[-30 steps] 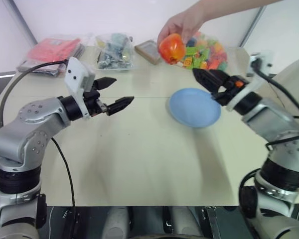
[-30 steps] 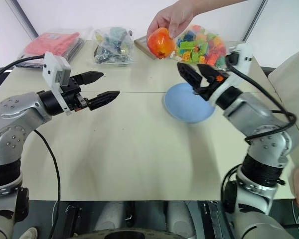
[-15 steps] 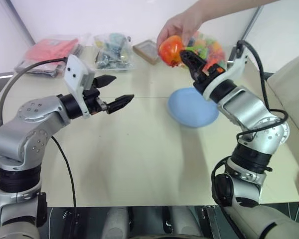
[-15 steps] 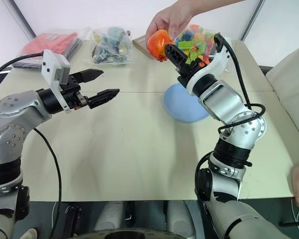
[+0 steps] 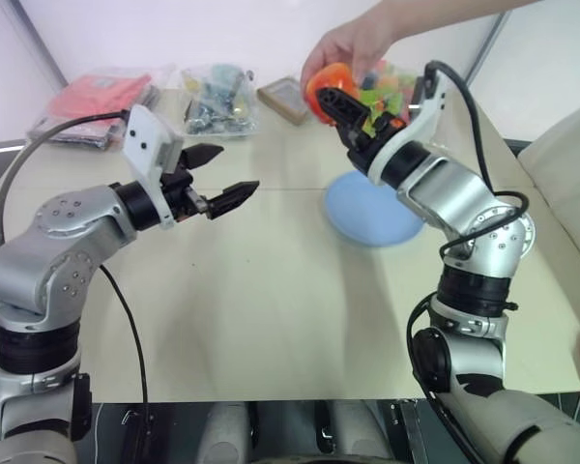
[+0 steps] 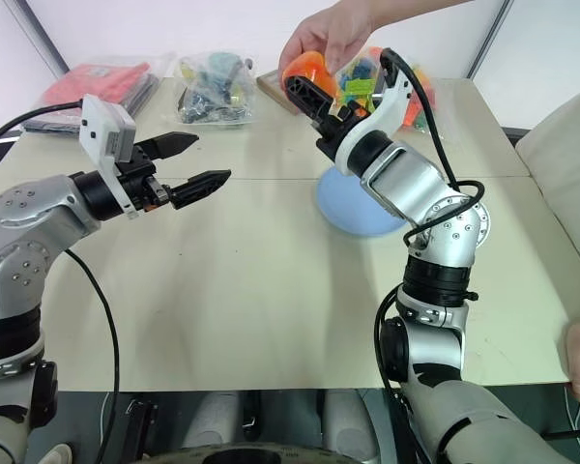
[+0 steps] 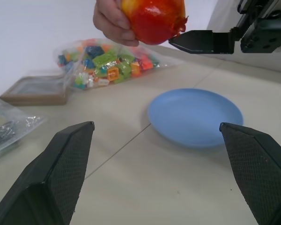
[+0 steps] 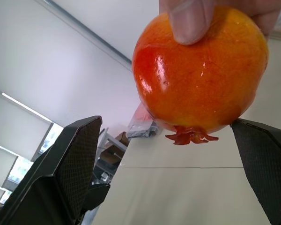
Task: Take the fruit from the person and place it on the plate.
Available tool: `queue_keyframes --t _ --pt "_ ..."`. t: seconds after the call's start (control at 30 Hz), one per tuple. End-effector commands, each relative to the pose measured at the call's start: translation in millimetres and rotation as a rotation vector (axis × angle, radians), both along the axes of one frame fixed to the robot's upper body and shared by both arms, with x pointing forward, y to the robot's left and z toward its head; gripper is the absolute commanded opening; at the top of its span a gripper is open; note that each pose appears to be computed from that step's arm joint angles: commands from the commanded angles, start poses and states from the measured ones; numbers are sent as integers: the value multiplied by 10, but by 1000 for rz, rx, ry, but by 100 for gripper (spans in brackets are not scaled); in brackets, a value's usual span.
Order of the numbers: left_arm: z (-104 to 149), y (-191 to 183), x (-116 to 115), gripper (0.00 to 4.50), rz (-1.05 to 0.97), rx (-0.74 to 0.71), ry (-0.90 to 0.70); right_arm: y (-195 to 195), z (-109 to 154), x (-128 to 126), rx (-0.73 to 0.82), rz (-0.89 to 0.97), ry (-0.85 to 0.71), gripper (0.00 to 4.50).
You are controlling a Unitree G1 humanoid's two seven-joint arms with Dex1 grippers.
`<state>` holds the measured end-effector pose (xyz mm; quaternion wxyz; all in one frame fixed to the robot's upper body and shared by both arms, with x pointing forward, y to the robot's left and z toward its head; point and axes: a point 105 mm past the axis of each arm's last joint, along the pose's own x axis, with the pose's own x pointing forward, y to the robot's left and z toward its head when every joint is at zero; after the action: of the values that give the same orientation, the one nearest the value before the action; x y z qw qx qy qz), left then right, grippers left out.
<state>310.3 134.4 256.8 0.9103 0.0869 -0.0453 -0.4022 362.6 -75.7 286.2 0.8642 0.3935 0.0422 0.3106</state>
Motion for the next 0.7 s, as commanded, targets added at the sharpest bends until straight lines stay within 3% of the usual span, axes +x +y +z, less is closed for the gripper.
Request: queue_keyframes --t 0.03,0.7 --pt "133 -25 -64 449 -9 -4 -59 9 204 11 -4 -6 -92 450" --pt "157 -63 -103 449 -17 -9 -65 11 190 244 -95 -59 -207 450"
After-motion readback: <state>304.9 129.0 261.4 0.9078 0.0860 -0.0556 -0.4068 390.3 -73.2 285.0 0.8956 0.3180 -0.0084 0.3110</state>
